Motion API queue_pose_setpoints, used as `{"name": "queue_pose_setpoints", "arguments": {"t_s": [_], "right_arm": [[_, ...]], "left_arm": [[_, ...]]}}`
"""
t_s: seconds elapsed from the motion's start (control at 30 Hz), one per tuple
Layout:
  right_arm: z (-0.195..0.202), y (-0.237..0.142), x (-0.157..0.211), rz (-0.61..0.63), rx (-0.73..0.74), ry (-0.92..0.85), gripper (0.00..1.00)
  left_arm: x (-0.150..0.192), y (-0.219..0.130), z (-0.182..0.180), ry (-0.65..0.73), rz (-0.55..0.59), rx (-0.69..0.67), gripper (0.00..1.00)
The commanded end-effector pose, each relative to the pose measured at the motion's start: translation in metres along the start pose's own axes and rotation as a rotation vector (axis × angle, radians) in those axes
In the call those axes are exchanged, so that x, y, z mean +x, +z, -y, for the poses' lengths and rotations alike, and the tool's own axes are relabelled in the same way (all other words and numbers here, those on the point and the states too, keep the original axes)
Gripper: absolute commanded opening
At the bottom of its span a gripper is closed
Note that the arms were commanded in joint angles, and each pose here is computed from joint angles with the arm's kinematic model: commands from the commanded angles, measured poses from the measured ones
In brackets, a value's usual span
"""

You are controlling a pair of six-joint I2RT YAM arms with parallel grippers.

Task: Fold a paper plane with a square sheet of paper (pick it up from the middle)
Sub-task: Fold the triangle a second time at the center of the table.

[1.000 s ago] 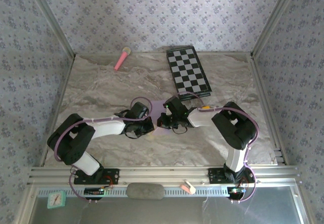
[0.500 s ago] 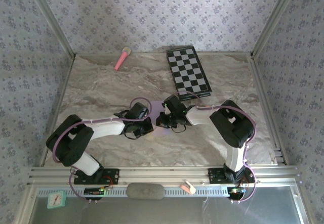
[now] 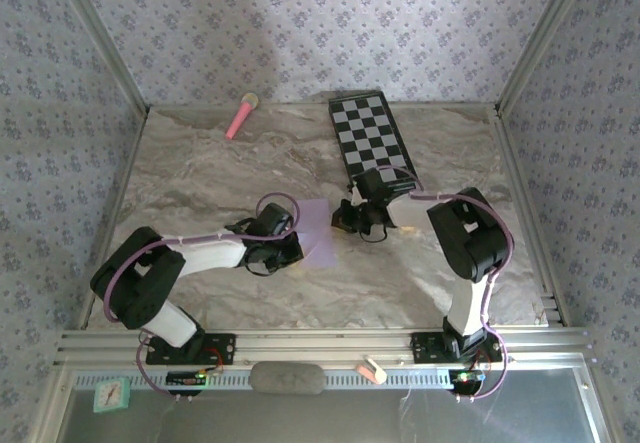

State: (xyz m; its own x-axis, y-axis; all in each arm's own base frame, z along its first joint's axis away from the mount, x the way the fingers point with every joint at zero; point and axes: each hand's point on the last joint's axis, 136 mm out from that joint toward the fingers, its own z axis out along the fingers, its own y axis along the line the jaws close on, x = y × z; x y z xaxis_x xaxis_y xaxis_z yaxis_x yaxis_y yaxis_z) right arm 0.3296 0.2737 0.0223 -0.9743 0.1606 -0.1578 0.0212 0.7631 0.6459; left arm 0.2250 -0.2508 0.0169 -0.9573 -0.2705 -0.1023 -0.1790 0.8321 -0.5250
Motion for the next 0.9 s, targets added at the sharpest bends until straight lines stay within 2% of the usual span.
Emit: {"name": "queue_pose_setpoints", "arguments": {"t_s": [0.0,0.1,0.17,0.37,0.47,0.7,0.87], "right_arm": [[0.009,-0.023,-0.012,0.089,0.102,-0.050,0.01],[-0.017,-0.042,-0.006,0.133,0.050,-0.107,0.03],[-0.026,-0.045,0.005,0.118,0.029,-0.128,0.04],[-0.041,-0.021,0.044,-0.001,-0.006,-0.149,0.04],[-0.039,-0.006,0.053,-0.036,0.013,-0.147,0.04],[-0.033,0.015,0.056,-0.067,0.026,-0.128,0.03],[-0.037,0.015,0.056,-0.068,0.003,-0.129,0.03]], "left_arm": [[0.016,-0.003,-0.030,0.009,-0.057,-0.132,0.00],[0.006,-0.009,-0.010,0.037,-0.039,-0.093,0.00],[0.000,-0.012,0.003,0.049,-0.025,-0.066,0.00],[-0.012,-0.021,0.034,0.089,0.007,0.023,0.01],[-0.014,-0.024,0.047,0.104,0.016,0.078,0.03],[-0.011,-0.016,0.053,0.114,-0.010,0.119,0.05],[-0.011,-0.008,0.050,0.117,-0.026,0.101,0.05]]}}
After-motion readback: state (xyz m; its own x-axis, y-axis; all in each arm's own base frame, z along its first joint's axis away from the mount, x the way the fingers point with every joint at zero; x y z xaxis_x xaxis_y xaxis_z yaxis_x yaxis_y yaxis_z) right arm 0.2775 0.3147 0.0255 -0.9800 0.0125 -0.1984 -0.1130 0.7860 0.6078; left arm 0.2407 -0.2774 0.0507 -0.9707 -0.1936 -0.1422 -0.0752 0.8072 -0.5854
